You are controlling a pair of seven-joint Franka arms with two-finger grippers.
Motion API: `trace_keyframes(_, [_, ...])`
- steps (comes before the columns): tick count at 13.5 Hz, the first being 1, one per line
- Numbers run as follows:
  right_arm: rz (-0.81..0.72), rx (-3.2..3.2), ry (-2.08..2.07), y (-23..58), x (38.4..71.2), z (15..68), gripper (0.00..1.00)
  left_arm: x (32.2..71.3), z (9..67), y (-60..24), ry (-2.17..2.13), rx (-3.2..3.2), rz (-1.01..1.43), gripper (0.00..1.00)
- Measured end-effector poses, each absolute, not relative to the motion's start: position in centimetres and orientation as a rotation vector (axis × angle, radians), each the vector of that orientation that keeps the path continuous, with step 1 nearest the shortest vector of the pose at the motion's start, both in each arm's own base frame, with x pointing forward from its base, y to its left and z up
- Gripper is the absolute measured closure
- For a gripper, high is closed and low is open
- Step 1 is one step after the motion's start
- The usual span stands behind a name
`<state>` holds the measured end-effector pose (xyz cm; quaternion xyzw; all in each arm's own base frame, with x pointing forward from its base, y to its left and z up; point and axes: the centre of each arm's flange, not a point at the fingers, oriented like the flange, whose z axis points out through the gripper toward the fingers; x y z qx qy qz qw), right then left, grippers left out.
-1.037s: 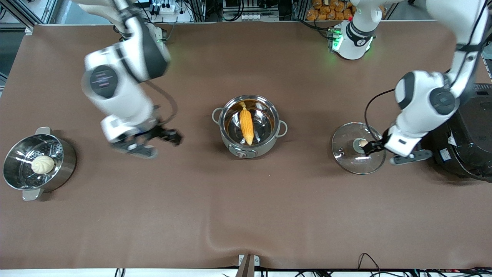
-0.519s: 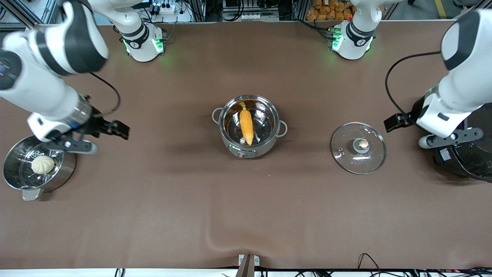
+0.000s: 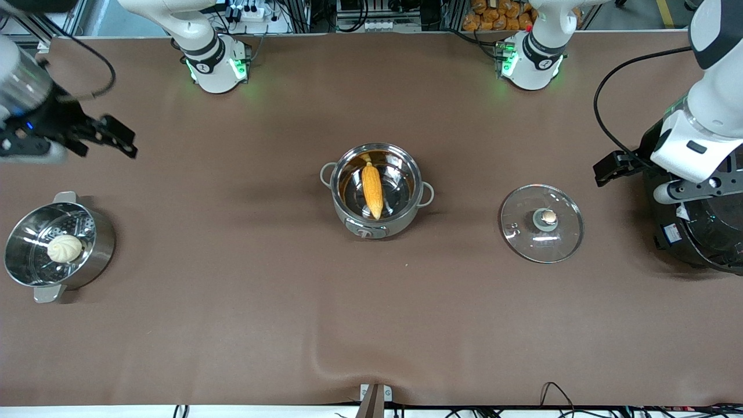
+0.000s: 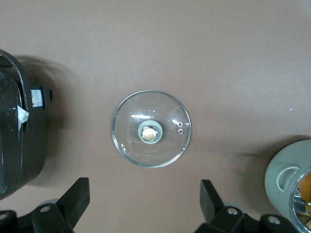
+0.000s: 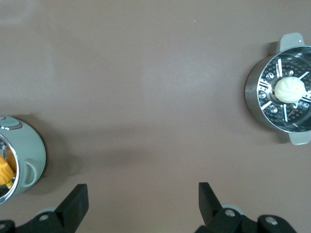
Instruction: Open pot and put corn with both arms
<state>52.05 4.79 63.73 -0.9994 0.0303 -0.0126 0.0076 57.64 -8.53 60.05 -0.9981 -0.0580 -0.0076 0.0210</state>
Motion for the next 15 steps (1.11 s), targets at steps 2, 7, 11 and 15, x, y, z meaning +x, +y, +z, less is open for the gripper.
trace_keyframes(2, [-0.049, -3.122, 0.129, 3.3, 51.6, 65.7, 0.0, 57.0, 61.6, -7.3, -0.134, -3.096, -0.053, 0.0])
trace_keyframes(7, [-0.082, -3.118, 0.172, 1.4, 52.3, 67.1, 0.0, 56.4, 62.1, -5.2, -0.144, -3.086, -0.015, 0.0])
trace_keyframes(11, [-0.038, -3.129, 0.124, 1.2, 53.8, 67.0, 0.0, 55.5, 62.5, -5.4, -0.137, -3.086, 0.022, 0.0])
trace_keyframes(15, [0.003, -3.132, 0.106, 0.7, 55.2, 65.6, 0.0, 54.7, 62.7, -5.4, -0.139, -3.082, 0.075, 0.0])
